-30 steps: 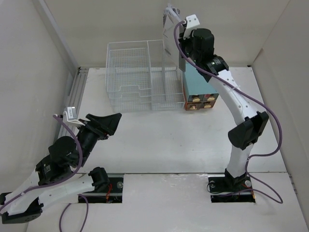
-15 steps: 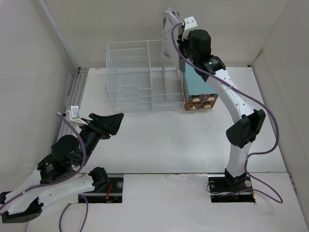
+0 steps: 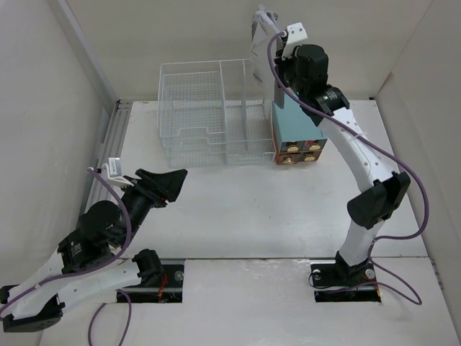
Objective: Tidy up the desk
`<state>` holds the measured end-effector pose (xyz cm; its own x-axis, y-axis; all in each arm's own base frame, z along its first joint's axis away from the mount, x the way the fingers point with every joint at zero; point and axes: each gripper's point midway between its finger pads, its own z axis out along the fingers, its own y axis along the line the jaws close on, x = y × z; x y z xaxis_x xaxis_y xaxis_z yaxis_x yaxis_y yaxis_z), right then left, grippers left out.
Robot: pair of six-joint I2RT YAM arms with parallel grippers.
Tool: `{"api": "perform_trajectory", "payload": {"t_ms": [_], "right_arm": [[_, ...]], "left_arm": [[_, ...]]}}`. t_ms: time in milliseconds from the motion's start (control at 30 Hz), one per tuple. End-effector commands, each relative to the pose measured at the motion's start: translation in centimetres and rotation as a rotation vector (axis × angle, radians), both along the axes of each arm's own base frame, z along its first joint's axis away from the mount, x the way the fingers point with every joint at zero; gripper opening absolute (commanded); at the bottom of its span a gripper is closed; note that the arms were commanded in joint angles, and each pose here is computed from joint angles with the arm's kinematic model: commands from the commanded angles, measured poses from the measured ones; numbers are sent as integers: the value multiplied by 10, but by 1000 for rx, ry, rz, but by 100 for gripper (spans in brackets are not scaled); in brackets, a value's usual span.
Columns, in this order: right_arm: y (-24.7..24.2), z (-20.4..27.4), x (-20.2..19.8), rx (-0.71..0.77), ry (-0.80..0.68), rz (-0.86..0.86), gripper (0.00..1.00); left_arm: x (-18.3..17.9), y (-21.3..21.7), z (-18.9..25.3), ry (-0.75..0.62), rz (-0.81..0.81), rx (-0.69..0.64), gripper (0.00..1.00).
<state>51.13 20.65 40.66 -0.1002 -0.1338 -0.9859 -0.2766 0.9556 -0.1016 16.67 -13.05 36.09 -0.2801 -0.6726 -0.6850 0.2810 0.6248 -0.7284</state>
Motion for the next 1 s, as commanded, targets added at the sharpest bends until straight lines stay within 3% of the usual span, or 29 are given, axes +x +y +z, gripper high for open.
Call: {"api": "perform_trajectory", "payload": {"t_ms": [0, 467, 967], "right_arm": [[-23, 91, -15, 114, -255, -30, 0], [-4, 35, 15, 215, -115, 30, 0], [16, 21, 36, 299, -70, 64, 0]], "left_arm": [[1, -8, 7, -20, -18, -18, 66], [0, -6, 1, -17, -18, -28, 66], [1, -9, -4, -5, -19, -20, 66]]}}
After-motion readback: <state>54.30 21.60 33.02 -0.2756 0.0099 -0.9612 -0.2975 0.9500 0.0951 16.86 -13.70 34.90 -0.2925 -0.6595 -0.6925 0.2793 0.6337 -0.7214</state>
